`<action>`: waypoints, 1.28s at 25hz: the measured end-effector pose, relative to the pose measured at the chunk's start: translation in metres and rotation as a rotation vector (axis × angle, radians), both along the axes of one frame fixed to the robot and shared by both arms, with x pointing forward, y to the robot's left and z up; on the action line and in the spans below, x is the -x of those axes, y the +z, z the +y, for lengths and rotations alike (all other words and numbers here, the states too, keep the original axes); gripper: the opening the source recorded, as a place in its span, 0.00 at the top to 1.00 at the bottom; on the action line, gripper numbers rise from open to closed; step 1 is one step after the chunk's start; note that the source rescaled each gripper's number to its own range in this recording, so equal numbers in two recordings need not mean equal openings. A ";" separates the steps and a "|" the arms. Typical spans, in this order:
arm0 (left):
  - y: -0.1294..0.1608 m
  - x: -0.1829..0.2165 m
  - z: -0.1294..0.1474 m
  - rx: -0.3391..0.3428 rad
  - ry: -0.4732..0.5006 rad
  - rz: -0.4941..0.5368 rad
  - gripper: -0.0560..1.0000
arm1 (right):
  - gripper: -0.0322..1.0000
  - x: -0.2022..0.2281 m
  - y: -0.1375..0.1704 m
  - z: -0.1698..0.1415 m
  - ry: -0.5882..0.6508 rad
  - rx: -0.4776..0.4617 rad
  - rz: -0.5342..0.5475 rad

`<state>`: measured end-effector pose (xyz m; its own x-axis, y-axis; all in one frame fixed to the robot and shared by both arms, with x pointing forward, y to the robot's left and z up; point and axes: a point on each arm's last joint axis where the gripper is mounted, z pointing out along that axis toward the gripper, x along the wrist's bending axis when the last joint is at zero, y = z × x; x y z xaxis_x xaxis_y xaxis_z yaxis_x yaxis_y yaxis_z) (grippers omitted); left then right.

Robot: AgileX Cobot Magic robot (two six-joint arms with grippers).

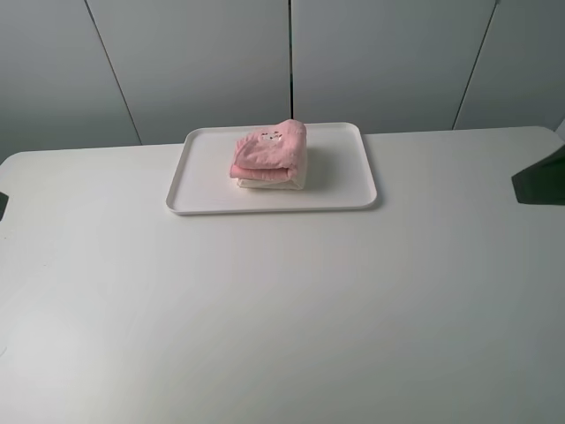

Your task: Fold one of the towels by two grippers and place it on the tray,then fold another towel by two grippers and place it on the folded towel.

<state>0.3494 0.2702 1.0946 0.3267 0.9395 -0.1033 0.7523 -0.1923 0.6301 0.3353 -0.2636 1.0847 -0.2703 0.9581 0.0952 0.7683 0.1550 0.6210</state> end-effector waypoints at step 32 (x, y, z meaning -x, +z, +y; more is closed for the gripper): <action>-0.039 0.121 0.027 0.020 0.217 -0.394 0.04 | 0.01 0.105 -0.032 -0.038 0.001 -0.002 -0.412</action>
